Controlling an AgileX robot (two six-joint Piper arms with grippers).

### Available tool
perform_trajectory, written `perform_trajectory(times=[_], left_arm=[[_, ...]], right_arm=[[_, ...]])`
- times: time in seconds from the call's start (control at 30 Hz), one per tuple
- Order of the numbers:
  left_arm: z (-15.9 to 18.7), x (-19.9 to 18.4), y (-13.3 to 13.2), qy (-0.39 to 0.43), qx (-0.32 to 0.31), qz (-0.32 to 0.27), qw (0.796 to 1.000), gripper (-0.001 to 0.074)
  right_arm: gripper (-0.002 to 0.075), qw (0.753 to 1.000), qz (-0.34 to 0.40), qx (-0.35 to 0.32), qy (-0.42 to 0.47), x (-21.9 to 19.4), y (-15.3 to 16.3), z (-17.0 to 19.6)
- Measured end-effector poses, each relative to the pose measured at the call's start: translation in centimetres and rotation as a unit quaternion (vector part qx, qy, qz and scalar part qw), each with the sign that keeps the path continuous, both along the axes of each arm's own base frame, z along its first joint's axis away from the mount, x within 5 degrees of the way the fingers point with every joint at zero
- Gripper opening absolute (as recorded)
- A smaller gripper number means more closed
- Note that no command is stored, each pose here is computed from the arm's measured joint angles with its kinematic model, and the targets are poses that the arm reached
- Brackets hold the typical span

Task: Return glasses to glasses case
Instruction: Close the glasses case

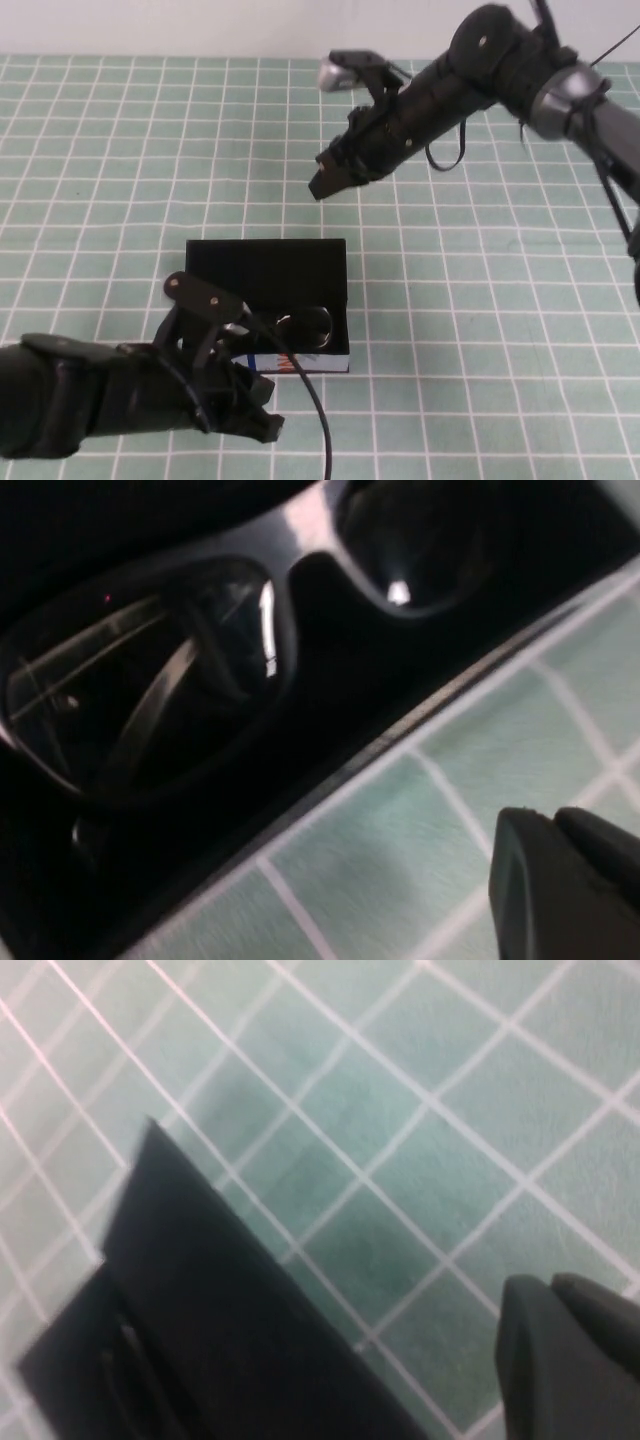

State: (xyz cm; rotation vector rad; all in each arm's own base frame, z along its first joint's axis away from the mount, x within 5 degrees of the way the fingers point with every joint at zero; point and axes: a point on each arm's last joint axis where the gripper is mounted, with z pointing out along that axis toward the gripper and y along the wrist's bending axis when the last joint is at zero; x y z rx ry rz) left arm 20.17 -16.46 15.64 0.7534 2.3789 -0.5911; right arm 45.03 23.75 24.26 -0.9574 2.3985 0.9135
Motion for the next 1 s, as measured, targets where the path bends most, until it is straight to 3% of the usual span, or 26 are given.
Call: perform_trajectory(times=[0.33,0.8,1.0], left_arm=[[-1.1,2.4,-1.1,-0.016,0.035,-0.004,0.999,-0.0002],[-1.3,2.8,-0.8,-0.028,0.058,0.002,0.998,-0.0002],[-1.3,2.8,-0.8,-0.028,0.059,0.001,0.998,-0.0002]], right_arm=[[-0.0011,0.999,0.01,-0.012,0.03,0.5,0.3,-3.5],[-0.0011,0.997,0.057,0.033,0.045,-0.1,0.9,-3.3],[-0.0011,0.997,0.066,0.004,0.037,-0.4,1.2,-3.7]])
